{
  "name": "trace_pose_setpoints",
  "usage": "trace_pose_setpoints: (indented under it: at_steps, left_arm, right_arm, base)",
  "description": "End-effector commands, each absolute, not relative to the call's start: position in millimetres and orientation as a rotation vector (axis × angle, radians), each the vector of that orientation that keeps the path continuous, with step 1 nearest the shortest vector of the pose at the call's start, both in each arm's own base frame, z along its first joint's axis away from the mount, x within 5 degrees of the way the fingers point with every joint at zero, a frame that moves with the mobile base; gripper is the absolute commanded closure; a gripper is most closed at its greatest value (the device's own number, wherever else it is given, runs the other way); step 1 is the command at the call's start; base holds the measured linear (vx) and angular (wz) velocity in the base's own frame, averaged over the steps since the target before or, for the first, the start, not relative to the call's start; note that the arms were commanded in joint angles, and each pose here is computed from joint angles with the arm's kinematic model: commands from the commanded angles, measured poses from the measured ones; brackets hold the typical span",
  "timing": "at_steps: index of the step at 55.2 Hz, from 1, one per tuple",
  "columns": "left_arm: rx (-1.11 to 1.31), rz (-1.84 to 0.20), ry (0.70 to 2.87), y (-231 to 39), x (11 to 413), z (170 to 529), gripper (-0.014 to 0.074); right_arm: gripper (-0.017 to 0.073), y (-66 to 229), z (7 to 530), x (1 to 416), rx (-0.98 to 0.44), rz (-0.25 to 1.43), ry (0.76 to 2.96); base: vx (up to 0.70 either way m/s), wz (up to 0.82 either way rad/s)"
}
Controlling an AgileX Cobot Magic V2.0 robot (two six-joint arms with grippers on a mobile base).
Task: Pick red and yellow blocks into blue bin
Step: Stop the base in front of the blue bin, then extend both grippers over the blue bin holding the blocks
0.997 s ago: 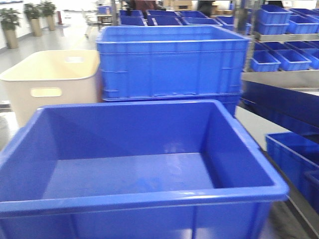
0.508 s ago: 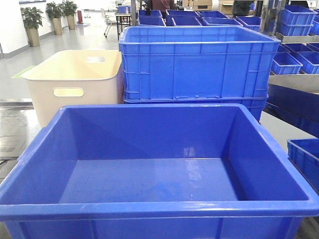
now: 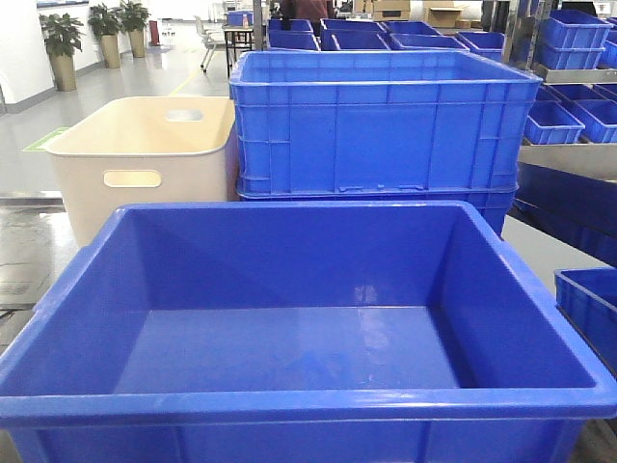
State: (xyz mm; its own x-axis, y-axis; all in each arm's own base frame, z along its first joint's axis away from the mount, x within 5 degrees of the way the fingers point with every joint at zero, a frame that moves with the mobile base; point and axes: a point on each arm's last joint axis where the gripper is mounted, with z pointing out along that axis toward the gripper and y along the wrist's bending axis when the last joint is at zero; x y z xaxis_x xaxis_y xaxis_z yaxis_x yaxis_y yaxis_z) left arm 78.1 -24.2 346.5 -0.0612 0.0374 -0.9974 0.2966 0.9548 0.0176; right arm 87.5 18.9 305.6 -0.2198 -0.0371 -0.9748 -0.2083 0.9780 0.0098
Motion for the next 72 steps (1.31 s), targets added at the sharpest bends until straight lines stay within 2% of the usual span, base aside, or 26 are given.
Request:
trace_pose_setpoints:
  at_steps: [1, 9, 21, 31, 38, 44, 53, 59, 66, 72]
  left_arm:
    - [0.237, -0.240, 1.516, -25, 78, 363, 0.0592]
    - [0.238, -0.241, 1.529, -25, 78, 362, 0.0592]
    - [0.243, -0.239, 1.551, -30, 93, 372, 0.0592]
    - [0.296, -0.186, 1.560, -46, 147, 406, 0.0592]
    - [0.244, -0.256, 1.550, -63, 196, 423, 0.0592]
    - [0.270, -0.316, 1.582, -90, 233, 421, 0.0592]
    - [0.360, -0.337, 1.630, -125, 269, 408, 0.0592]
    - [0.370, -0.348, 1.638, -136, 281, 401, 0.0588]
    - [0.367, -0.345, 1.640, -137, 285, 397, 0.0542]
    - [0.368, -0.345, 1.643, -137, 285, 396, 0.0452]
  right_arm:
    - [0.0569, 20, 323, 88, -0.183, 0.173, 1.676]
    - [0.0569, 21, 324, 88, -0.153, 0.222, 1.670]
    - [0.0569, 26, 361, 98, -0.188, 0.210, 1.497]
    - [0.0569, 40, 401, 150, -0.252, 0.144, 1.541]
    - [0.0569, 54, 418, 198, -0.239, 0.170, 1.572]
    - [0.0569, 77, 412, 239, -0.206, 0.281, 1.630]
    - [0.0568, 113, 396, 273, -0.388, 0.242, 1.657]
    - [0.0566, 123, 388, 283, -0.431, 0.228, 1.646]
    - [0.0535, 124, 386, 286, -0.432, 0.229, 1.645]
    - [0.0458, 124, 386, 286, -0.432, 0.229, 1.645]
  base:
    - [0.00, 0.00]
    - [0.00, 0.00]
    - [0.00, 0.00]
    - [0.00, 0.00]
    - [0.00, 0.00]
    - [0.00, 0.00]
    - [0.00, 0.00]
    - [0.00, 0.00]
    - [0.00, 0.00]
    - [0.00, 0.00]
